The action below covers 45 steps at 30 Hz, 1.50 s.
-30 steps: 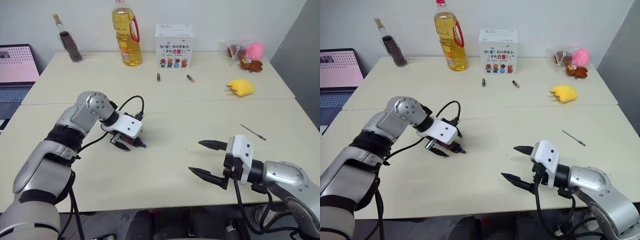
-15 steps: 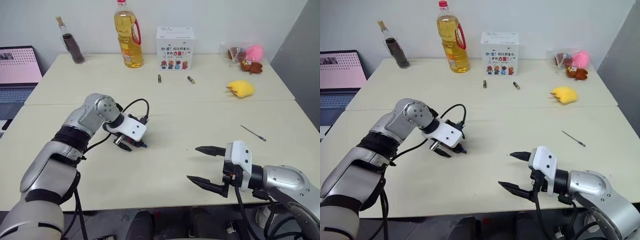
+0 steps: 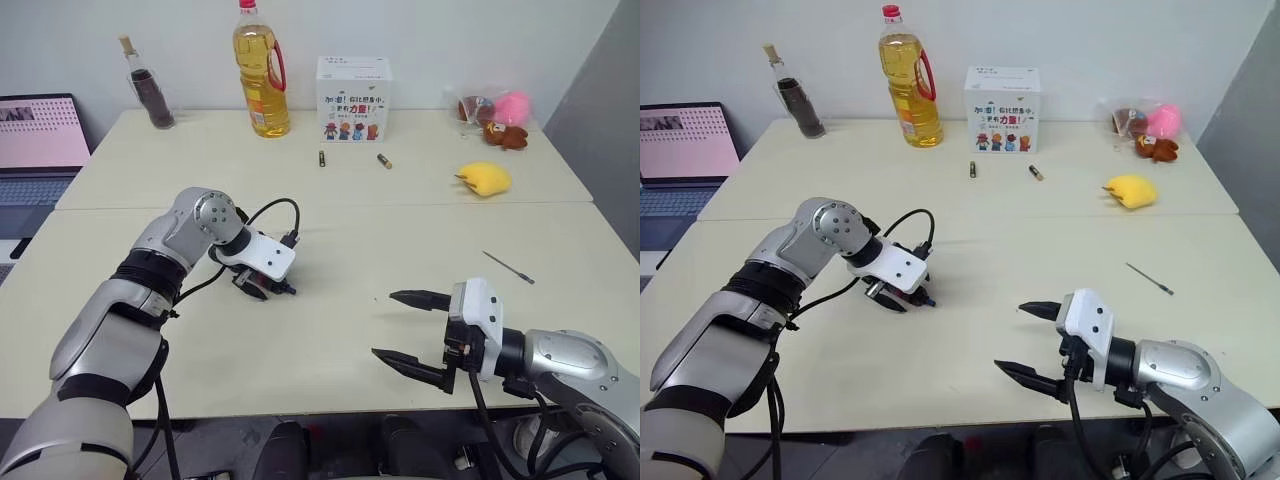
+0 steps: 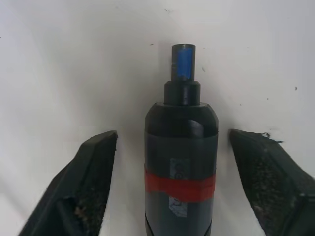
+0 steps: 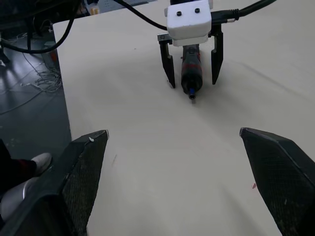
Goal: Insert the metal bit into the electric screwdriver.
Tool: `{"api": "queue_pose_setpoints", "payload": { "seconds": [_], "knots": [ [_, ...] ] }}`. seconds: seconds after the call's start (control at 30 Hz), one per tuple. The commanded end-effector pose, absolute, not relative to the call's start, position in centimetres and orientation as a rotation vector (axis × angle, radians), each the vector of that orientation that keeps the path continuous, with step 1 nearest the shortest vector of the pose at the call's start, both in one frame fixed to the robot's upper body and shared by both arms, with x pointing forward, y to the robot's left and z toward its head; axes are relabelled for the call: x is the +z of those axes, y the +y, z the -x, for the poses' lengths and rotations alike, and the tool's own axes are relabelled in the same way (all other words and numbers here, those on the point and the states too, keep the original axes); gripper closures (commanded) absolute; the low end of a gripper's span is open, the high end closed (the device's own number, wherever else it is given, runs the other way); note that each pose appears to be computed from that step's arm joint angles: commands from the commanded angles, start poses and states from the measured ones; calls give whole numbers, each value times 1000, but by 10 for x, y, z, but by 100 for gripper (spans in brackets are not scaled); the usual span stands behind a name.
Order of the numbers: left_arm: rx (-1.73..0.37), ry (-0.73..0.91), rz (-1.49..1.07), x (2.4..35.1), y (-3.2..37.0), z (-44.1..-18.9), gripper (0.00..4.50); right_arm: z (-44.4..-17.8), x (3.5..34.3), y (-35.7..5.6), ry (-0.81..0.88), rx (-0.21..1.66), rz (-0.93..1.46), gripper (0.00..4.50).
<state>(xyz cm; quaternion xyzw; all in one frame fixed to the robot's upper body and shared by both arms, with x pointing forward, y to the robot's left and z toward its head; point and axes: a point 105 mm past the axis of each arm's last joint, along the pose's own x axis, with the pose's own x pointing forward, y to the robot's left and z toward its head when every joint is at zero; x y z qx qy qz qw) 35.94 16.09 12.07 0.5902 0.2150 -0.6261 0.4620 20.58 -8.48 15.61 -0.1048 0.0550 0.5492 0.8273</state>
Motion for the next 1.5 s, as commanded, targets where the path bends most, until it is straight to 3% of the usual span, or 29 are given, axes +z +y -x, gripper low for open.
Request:
{"api": "queue_pose_setpoints", "payload": {
  "seconds": [0.03, 0.23, 0.47, 0.77, 0.87, 1.1, 1.23, 1.5],
  "knots": [
    [-1576, 518, -1494, 114, 152, -357, 167, -202, 165, -78, 78, 1194, 238, 0],
    [-1544, 544, -1608, 115, 157, -363, 283, -203, 168, -77, 76, 1195, 232, 0],
    [-1537, 507, -1538, 121, 150, -365, 286, -204, 168, -76, 79, 1191, 230, 0],
    [-1459, 152, -603, 260, 118, -366, 286, -213, 166, -87, 96, 1150, 232, 0],
    [-1474, 72, -387, 278, 116, -355, 286, -222, 165, -91, 99, 1137, 224, 0],
    [-1298, -174, -38, 272, 79, -351, 286, -270, 150, -113, 59, 922, 378, 0],
    [-1177, -261, 50, 252, 59, -350, 286, -288, 153, -126, 12, 792, 335, 0],
    [-1074, -227, -57, 204, 63, -333, 286, -299, 145, -148, 38, 676, 369, 0]
  ]
}}
